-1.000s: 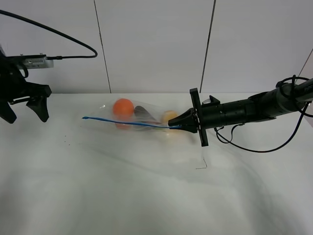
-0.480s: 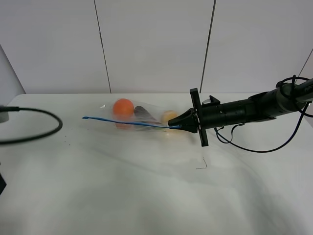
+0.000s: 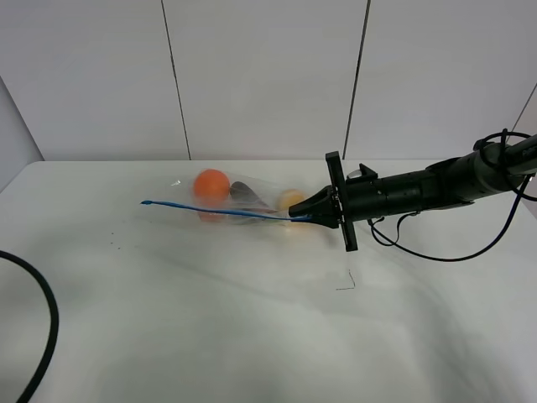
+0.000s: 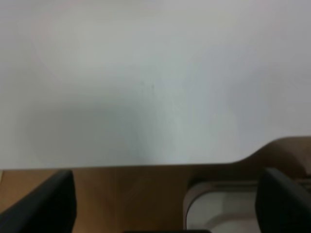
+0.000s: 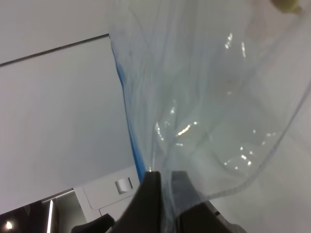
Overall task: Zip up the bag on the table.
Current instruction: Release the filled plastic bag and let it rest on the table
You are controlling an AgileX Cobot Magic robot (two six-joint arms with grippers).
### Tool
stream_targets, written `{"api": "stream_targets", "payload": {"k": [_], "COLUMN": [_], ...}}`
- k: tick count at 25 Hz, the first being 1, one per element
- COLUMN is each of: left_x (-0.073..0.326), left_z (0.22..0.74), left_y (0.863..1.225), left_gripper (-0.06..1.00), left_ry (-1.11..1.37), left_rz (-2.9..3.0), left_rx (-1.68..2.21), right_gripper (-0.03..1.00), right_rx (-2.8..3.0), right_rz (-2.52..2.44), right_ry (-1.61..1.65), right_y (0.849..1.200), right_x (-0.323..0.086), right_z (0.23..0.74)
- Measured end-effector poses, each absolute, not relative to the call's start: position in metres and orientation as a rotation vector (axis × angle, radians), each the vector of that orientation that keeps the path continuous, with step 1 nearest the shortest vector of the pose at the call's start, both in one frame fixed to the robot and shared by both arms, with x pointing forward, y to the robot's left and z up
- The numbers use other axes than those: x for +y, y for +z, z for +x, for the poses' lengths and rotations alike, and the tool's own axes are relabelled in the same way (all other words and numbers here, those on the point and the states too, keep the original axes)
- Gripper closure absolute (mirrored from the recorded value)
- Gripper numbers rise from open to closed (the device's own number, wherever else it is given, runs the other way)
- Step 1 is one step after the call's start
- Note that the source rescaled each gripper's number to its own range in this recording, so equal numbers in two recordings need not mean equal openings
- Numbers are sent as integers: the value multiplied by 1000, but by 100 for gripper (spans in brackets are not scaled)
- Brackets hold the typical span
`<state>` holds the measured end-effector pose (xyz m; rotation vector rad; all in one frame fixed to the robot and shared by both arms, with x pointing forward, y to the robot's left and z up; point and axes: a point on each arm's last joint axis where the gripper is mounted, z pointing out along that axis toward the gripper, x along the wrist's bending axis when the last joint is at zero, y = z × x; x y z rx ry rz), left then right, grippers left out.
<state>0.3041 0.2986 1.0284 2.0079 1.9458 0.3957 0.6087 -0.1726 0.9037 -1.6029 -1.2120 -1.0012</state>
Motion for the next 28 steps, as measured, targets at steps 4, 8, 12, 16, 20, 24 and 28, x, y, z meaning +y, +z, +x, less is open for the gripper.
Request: {"api": "stream_targets", "payload": {"k": [4, 8, 12, 16, 20, 24, 28], "left_x": [298, 298, 298, 298, 298, 298, 298], "left_z": [295, 289, 281, 270, 257, 245, 233], "left_y": [1033, 1035, 1038, 1040, 1043, 1043, 1042], "left_gripper": [-6, -6, -6, -6, -6, -6, -6], "left_ry": [458, 499, 550, 615, 687, 749, 811], "left_rz": [1969, 1943, 1908, 1861, 1806, 1755, 1701], "left_rx": [1905, 1877, 1841, 1793, 1736, 1685, 1630], "right_gripper": [97, 97, 97, 97, 97, 97, 97], "right_rx": [-1212, -1212, -1212, -1213, -1213, -1213, -1213], "right_rz": [-1603, -1603, -1603, -1603, -1603, -1603, -1603], "right_ry": [-1001, -1001, -1001, -1000, -1000, -1000, -1000], "right_y": [904, 904, 904, 904, 904, 904, 904], "right_x": [-173, -173, -173, -173, -173, -173, -173], "right_z": [609, 609, 609, 609, 609, 609, 609]}}
